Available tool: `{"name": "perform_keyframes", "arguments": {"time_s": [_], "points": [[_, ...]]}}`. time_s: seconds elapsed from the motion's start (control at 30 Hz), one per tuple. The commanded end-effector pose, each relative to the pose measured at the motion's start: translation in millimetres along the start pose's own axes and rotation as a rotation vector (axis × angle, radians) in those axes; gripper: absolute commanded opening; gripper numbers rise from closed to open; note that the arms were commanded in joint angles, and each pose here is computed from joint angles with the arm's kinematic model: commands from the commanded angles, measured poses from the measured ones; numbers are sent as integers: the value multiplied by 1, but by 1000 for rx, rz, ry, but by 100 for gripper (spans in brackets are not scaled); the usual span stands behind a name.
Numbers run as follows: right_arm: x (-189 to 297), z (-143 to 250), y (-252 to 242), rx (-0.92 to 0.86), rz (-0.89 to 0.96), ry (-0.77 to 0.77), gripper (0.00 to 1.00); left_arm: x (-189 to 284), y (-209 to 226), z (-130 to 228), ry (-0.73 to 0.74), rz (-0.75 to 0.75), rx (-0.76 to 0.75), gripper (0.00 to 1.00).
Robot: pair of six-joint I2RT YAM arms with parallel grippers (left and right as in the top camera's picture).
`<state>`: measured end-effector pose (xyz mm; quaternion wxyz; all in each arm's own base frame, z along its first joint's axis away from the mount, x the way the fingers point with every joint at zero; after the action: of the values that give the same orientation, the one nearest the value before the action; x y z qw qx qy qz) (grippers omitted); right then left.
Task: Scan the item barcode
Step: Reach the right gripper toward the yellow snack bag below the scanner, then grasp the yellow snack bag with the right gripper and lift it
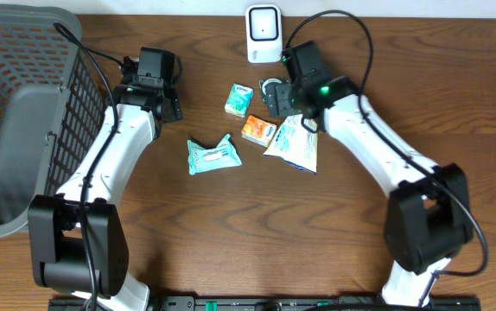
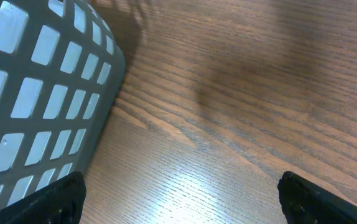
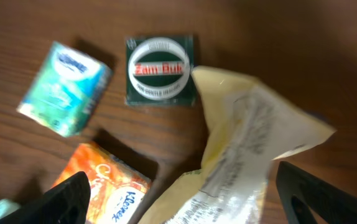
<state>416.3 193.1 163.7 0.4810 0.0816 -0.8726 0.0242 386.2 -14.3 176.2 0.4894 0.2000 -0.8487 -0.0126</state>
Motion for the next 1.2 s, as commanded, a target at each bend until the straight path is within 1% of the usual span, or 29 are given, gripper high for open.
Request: {"name": "perform_keyframes", "arguments": {"time_s": [0.0,0.07,0.13,0.23,0.4,0.47,0.57,0.63,0.67,0.7,0.73,0.77,0.8,0.83,0.93,1.03,1.17], "points": [[-17,14,13,15,134,12,88,4,2,-5,-16,-12,1,98],[-22,21,15,23,216,15,84,4,2,-5,-16,-12,1,98],[-27,33,15,56,332,24,75,4,2,-5,-16,-12,1,98],[-31,45,14,86,435,43,73,4,2,-4,-16,-12,1,98],[-49,64,12,134,492,115,70,4,2,-5,-16,-12,1,98],[-58,72,7,146,510,153,70,4,2,-4,-16,-12,1,98],[-60,76,2,149,522,178,69,4,2,-5,-16,-12,1,98],[-60,76,0,150,527,188,63,4,2,-5,-16,-12,1,98],[-59,77,-2,149,532,195,51,4,2,-5,-16,-12,1,98],[-59,78,-4,149,535,203,42,4,2,-5,-16,-12,1,98],[-59,78,-5,149,538,208,36,4,2,-4,-16,-12,1,98],[-58,79,-7,150,542,217,23,4,2,-4,-16,-12,1,98],[-58,79,-8,151,545,222,13,4,2,-5,-16,-12,1,98],[-57,79,-10,151,548,230,1,4,2,-4,-16,-12,1,98],[-52,77,-12,145,544,244,1,4,2,-5,-16,-12,1,98],[-41,64,-12,107,516,229,1,4,2,-5,-17,-12,1,98],[-14,31,-16,43,417,183,1,4,2,-5,-16,-12,1,98]]}}
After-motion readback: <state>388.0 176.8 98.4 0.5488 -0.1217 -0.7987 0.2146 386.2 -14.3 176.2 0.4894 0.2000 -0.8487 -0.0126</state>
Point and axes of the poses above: each gripper's point midway between its finger pads, its own x axis back along the fingers, its own y axis along the line the jaws close on, z = x × y, the point moved 7 cm from there along x, back along the fingers
